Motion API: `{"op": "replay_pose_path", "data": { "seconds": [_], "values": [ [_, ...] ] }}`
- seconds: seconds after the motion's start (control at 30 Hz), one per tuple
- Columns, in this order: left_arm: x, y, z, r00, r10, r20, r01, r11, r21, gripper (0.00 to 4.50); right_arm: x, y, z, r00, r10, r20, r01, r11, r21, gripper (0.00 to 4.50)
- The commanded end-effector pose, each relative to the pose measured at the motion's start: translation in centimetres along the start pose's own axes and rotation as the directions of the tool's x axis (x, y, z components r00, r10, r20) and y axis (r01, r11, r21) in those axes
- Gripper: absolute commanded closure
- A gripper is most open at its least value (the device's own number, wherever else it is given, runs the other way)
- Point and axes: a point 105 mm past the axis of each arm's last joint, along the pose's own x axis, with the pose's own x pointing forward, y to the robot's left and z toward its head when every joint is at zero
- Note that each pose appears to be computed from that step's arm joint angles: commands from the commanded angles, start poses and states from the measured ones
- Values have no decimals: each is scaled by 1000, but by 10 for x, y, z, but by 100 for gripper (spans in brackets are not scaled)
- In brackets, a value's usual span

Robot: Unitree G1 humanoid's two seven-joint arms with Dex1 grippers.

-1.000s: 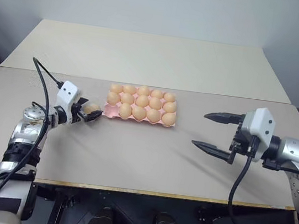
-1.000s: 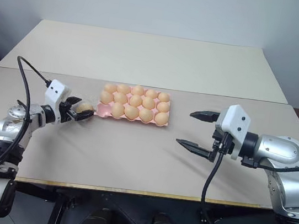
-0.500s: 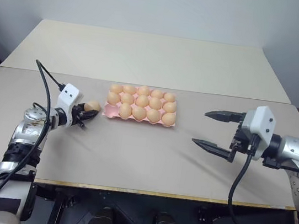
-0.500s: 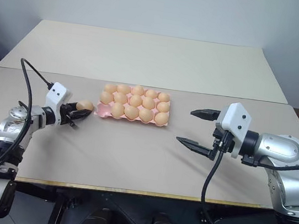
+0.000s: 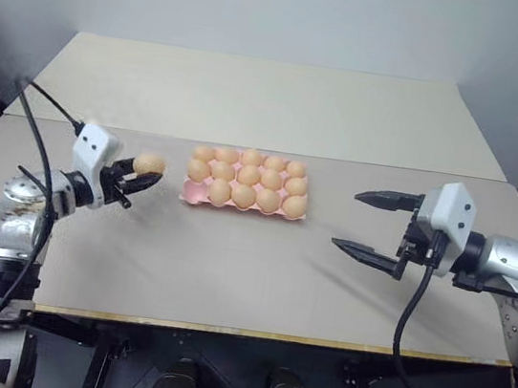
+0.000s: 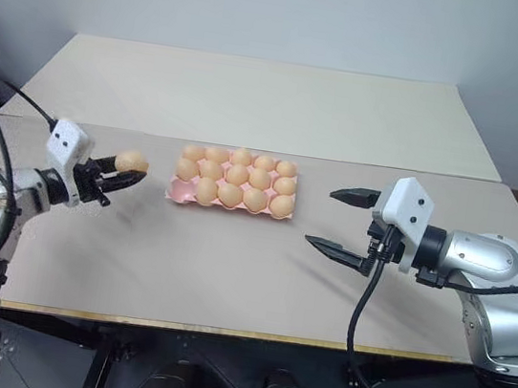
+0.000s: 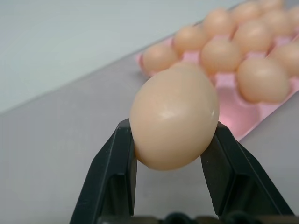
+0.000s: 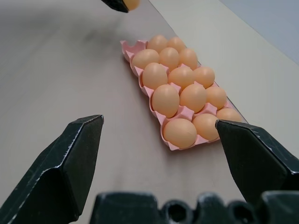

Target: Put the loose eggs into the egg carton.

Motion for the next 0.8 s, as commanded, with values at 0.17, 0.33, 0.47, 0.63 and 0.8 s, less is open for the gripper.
{"op": "replay_pose_path", "data": {
  "seconds": [0.17,0.33,0.47,0.63,0.8],
  "values": [
    [34,-21,8,995,-99,4,99,995,23,258,0,0,12,999,-12,32,14,998,-56,0],
    [42,-23,3,991,-132,-34,133,991,34,165,-5,2,11,999,-35,20,36,998,-51,0],
    [38,-21,6,989,-143,-31,144,989,40,37,-6,3,10,999,-46,18,47,998,-46,0],
    [20,-12,15,994,-110,-6,110,993,54,3,-5,2,8,999,-49,18,49,998,-43,0],
    [-13,-5,37,993,-102,54,95,989,112,3,-6,-2,7,999,-49,17,50,998,-39,0]
  ]
}}
